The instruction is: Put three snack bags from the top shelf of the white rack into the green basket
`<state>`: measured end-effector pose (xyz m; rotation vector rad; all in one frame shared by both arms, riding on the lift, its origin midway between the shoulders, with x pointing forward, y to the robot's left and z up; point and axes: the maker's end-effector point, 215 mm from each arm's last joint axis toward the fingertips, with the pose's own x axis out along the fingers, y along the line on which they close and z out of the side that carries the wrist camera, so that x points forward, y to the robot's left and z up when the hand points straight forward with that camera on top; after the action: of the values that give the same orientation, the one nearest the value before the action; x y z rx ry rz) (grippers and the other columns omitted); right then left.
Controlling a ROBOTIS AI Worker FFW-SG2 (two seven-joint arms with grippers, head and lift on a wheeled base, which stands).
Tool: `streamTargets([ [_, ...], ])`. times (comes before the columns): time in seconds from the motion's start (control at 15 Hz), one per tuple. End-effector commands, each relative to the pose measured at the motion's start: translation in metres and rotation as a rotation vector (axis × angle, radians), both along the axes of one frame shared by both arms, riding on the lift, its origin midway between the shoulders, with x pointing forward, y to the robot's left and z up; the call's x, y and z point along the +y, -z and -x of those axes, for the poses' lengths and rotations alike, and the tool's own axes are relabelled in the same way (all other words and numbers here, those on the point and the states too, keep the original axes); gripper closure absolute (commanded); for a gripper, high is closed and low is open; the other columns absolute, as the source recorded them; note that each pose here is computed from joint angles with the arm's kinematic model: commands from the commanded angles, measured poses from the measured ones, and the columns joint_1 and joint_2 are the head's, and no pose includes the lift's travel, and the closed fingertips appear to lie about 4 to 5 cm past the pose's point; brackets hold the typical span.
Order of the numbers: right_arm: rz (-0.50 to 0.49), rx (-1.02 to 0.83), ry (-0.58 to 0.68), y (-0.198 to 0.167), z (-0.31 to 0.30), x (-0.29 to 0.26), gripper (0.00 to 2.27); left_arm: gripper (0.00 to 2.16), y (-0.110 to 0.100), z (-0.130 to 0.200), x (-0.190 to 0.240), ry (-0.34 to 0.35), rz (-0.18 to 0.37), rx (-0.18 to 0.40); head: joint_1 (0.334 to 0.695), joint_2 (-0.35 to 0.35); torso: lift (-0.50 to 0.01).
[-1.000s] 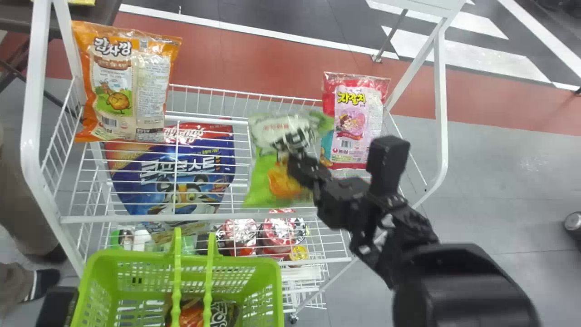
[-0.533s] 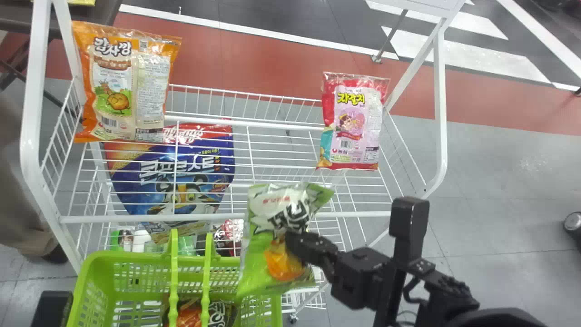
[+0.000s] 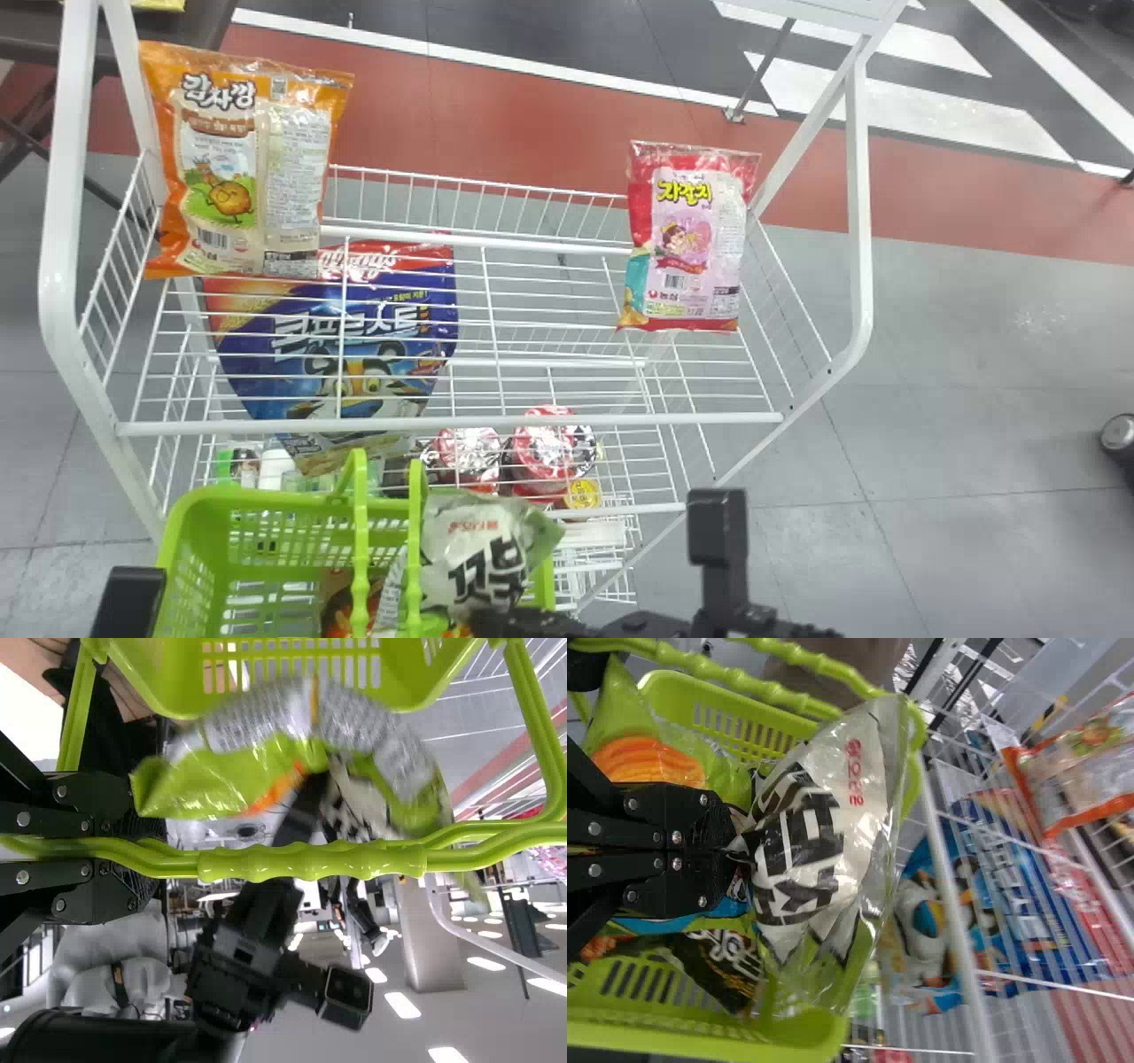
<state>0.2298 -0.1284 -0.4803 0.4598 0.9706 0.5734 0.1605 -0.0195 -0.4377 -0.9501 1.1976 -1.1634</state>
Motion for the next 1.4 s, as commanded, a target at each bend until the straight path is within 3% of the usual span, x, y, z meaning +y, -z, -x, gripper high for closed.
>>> streamTargets([
  [0.0, 0.028, 0.008, -0.021, 0.035, 0.007, 0.01, 2.04, 2.15, 0.0, 0.002, -0.004, 0.012, -0.011, -0.008, 0.695, -0.35, 0.0],
  [0.27, 0.113, -0.004, -0.026, 0.077, -0.004, 0.005, 2.03, 2.15, -0.004, 0.006, -0.008, 0.033, -0.019, -0.013, 0.695, -0.35, 0.0],
  [0.33, 0.114, 0.007, -0.024, 0.083, -0.004, 0.004, 1.81, 2.14, -0.005, 0.007, -0.008, 0.035, -0.02, -0.012, 0.695, -0.35, 0.0],
  [0.4, 0.114, 0.006, -0.022, 0.084, -0.004, 0.003, 1.12, 2.15, -0.005, 0.008, -0.007, 0.039, -0.024, -0.01, 0.695, -0.35, 0.0],
  [0.47, 0.111, -0.007, -0.018, 0.081, -0.004, 0.002, 0.17, 2.15, -0.005, 0.008, -0.007, 0.038, -0.029, -0.015, 0.695, -0.35, 0.0],
  [0.53, 0.106, -0.022, -0.015, 0.075, -0.005, 0.003, 0.0, 2.15, -0.005, 0.008, -0.007, 0.039, -0.032, -0.014, 0.695, -0.35, 0.0],
  [1.2, 0.109, -0.107, 0.022, 0.048, -0.018, -0.016, 0.06, 2.15, -0.002, 0.009, -0.008, 0.033, -0.044, -0.013, 0.695, -0.35, 0.0],
  [1.33, 0.121, -0.192, 0.041, 0.025, -0.036, -0.023, 0.06, 2.15, 0.0, 0.009, -0.007, 0.029, -0.046, -0.006, 0.695, -0.35, 0.0],
])
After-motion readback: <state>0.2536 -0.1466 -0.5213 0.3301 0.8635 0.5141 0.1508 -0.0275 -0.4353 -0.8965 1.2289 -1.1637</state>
